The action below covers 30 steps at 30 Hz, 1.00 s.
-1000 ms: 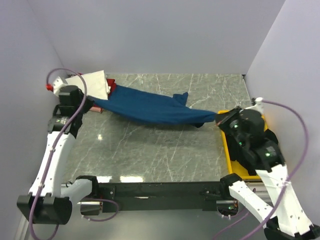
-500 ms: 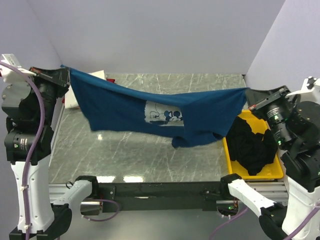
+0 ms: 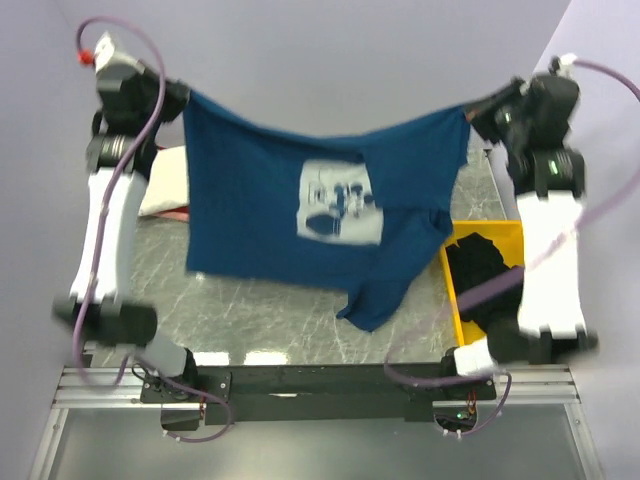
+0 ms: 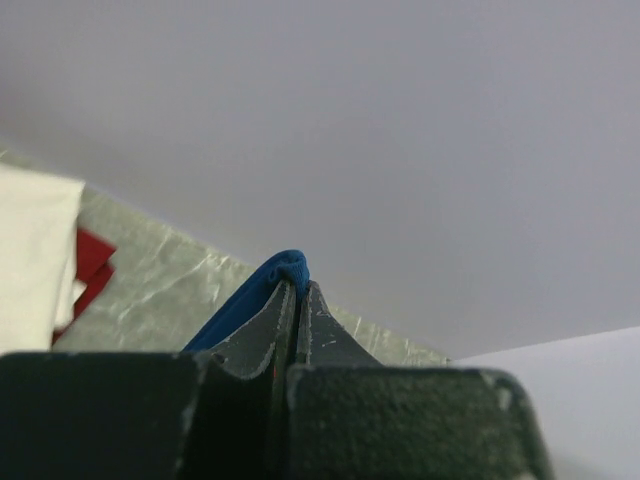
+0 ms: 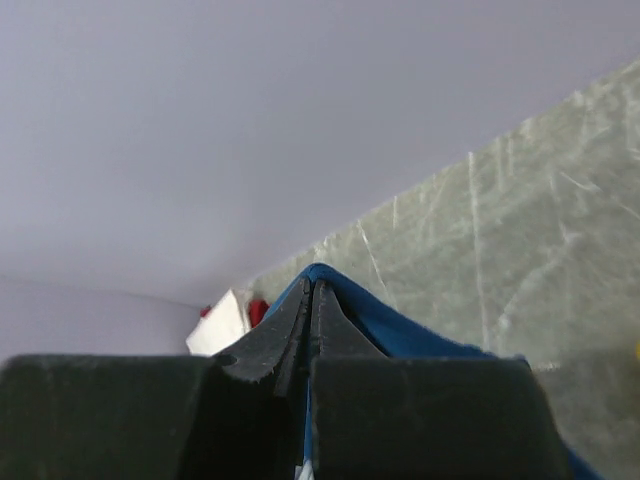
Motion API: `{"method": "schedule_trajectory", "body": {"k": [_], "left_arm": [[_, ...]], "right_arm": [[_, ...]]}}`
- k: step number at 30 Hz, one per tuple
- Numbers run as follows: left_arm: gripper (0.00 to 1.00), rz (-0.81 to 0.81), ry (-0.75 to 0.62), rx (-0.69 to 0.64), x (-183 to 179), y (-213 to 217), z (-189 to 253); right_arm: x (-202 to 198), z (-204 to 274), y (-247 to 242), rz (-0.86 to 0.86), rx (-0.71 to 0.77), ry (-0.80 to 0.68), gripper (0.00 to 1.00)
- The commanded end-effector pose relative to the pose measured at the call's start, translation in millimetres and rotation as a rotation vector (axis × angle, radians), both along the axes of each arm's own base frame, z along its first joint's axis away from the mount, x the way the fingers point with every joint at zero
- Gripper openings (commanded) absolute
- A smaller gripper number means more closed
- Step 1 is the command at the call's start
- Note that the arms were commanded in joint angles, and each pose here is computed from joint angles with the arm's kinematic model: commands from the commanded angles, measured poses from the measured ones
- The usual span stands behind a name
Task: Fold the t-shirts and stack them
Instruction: Flatten the tshirt out
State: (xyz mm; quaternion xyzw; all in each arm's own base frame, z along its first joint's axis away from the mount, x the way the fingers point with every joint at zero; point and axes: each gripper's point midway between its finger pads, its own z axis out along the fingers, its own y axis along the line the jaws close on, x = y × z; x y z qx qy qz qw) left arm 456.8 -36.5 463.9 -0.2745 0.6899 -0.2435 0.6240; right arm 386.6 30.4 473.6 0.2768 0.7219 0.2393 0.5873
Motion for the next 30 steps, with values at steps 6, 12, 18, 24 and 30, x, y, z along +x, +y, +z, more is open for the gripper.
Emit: {"method": "schedule_trajectory", "body": {"k": [6,12,18,24,30], "left_arm": [[0.00,-0.107,-0.366,-0.013,45.9,21.1,126.1],[0.00,-0.094,-0.315,0.008,42.3,31.4,89.6],[0.00,-0.045,-0.078,-0.049,26.4,36.6,-49.7],[0.00,0.079,0.273,-0.155,-12.3,46.3,-222.8],[0.01,0.135,0.512,-0.209,-50.0,44.2,-331.1]], "right_arm": [[49.5,133.0,4.7,0.177,0.153,-0.361,0.00],[48.9,68.1,2.2,0.180,0.172,-0.248,0.00],[31.7,-110.5,9.8,0.192,0.212,0.093,0.00],[-8.7,-278.7,4.6,0.159,0.165,0.442,0.00],[-32.4,-373.3,-4.7,0.118,0.131,0.674,0.00]]}}
